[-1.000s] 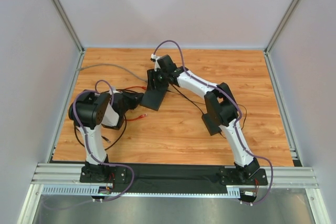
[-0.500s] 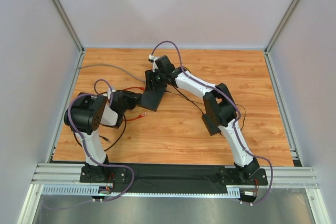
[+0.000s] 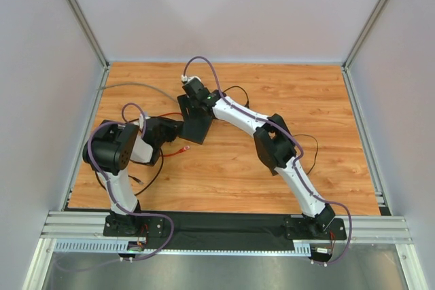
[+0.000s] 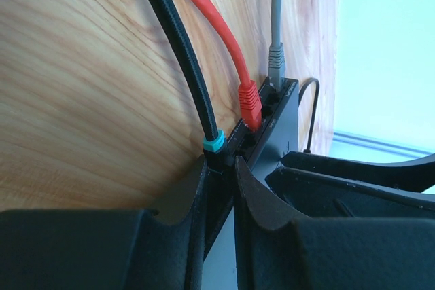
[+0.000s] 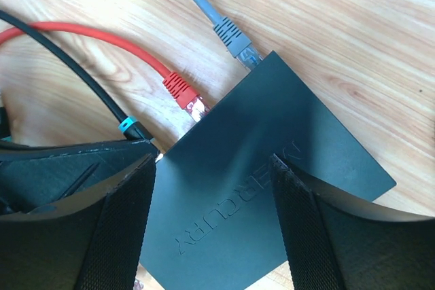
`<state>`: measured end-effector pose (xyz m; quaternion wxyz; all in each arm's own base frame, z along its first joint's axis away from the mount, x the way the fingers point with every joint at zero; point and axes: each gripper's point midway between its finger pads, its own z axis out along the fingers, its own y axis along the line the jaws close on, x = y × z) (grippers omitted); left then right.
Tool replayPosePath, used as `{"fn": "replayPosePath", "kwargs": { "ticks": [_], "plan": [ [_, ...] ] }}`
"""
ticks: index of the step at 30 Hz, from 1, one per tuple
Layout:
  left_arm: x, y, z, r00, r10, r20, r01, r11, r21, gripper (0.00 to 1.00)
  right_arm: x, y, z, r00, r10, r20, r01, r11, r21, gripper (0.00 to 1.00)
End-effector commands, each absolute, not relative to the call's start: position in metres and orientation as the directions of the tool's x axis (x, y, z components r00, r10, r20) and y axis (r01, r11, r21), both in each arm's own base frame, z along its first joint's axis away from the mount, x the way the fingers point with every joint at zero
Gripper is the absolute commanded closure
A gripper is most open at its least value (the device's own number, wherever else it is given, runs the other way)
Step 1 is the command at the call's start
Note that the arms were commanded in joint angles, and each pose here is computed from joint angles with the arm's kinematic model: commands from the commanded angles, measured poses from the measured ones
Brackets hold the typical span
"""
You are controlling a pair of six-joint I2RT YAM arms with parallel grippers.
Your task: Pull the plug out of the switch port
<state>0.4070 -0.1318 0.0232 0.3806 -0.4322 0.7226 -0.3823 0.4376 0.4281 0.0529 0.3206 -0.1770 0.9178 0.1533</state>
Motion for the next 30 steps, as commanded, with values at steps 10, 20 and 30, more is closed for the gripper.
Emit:
{"fn": "replayPosePath", "kwargs": {
  "ticks": [10, 20, 30],
  "plan": [
    [0.388, -0.124, -0.001, -0.346, -0.910, -0.230, -0.428, 0.371, -0.824, 1.00, 0.443, 0.396, -0.004, -0.767, -0.289, -0.573, -0.319, 0.946, -0.051, 0.30],
    [0.389, -0.124, -0.001, -0.348, -0.907, -0.236, -0.422, 0.376, -0.825, 1.00, 0.439, 0.399, -0.008, -0.715, -0.415, -0.562, -0.395, 0.904, -0.165, 0.30],
    [0.391, -0.123, 0.003, -0.342, -0.908, -0.244, -0.412, 0.378, -0.829, 1.00, 0.430, 0.401, -0.020, -0.695, -0.498, -0.519, -0.458, 0.863, -0.215, 0.30]
  ]
}}
